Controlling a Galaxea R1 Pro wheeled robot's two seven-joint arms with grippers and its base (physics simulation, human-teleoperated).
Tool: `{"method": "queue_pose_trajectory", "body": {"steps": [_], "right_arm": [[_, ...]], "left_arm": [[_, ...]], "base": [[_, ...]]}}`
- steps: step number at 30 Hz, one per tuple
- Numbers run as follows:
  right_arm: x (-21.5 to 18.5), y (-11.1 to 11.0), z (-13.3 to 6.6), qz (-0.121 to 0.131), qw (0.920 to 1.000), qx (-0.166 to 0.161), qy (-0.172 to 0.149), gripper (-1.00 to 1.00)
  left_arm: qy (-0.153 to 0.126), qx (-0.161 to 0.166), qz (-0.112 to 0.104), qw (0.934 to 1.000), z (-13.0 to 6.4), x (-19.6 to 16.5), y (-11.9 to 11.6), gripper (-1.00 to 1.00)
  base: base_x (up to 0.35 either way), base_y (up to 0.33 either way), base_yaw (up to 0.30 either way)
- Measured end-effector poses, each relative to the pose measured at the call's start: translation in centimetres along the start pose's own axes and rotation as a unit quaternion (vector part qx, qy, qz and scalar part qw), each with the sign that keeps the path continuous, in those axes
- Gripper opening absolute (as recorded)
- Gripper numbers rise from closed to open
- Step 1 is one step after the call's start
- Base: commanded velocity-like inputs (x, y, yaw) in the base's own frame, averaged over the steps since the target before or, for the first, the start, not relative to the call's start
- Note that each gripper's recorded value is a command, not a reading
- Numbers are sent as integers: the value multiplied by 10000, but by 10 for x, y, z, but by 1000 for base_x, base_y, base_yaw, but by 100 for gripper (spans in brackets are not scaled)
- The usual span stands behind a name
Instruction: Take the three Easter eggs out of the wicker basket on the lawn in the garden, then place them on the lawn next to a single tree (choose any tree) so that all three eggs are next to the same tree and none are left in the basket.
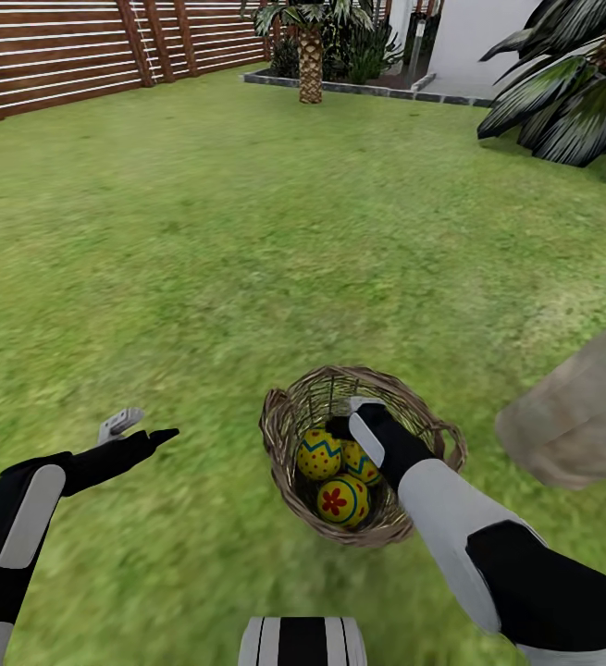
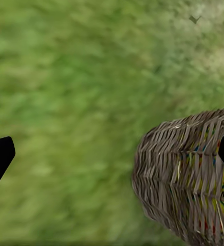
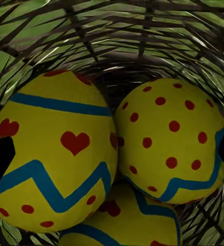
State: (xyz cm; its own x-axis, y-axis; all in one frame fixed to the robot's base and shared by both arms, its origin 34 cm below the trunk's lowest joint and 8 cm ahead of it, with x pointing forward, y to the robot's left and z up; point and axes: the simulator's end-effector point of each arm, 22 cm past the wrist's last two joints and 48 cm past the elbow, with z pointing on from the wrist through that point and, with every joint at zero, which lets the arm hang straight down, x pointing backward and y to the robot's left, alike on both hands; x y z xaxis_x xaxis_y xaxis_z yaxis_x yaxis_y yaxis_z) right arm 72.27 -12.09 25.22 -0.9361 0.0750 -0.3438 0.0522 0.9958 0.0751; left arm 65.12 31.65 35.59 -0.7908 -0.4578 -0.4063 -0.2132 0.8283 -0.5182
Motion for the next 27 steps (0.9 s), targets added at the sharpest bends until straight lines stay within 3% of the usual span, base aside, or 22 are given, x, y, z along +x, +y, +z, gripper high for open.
{"method": "queue_pose_trajectory", "body": {"steps": [8, 13, 19, 27], "right_arm": [[6, -9, 15, 56, 9999, 121, 39, 100], [1, -5, 14, 49, 10000, 38, -20, 100], [-1, 24, 11, 27, 9982, -603, -34, 100], [6, 27, 17, 36, 9975, -699, 41, 100]], "left_arm": [[85, -49, -32, 9999, 7, 7, 7, 100], [85, -51, -33, 9999, 7, 7, 7, 100], [86, -62, -34, 9999, 7, 8, 8, 100], [140, -93, -57, 9998, 12, 12, 12, 100]], "base": [[0, 0, 0], [0, 0, 0], [0, 0, 0], [0, 0, 0]]}}
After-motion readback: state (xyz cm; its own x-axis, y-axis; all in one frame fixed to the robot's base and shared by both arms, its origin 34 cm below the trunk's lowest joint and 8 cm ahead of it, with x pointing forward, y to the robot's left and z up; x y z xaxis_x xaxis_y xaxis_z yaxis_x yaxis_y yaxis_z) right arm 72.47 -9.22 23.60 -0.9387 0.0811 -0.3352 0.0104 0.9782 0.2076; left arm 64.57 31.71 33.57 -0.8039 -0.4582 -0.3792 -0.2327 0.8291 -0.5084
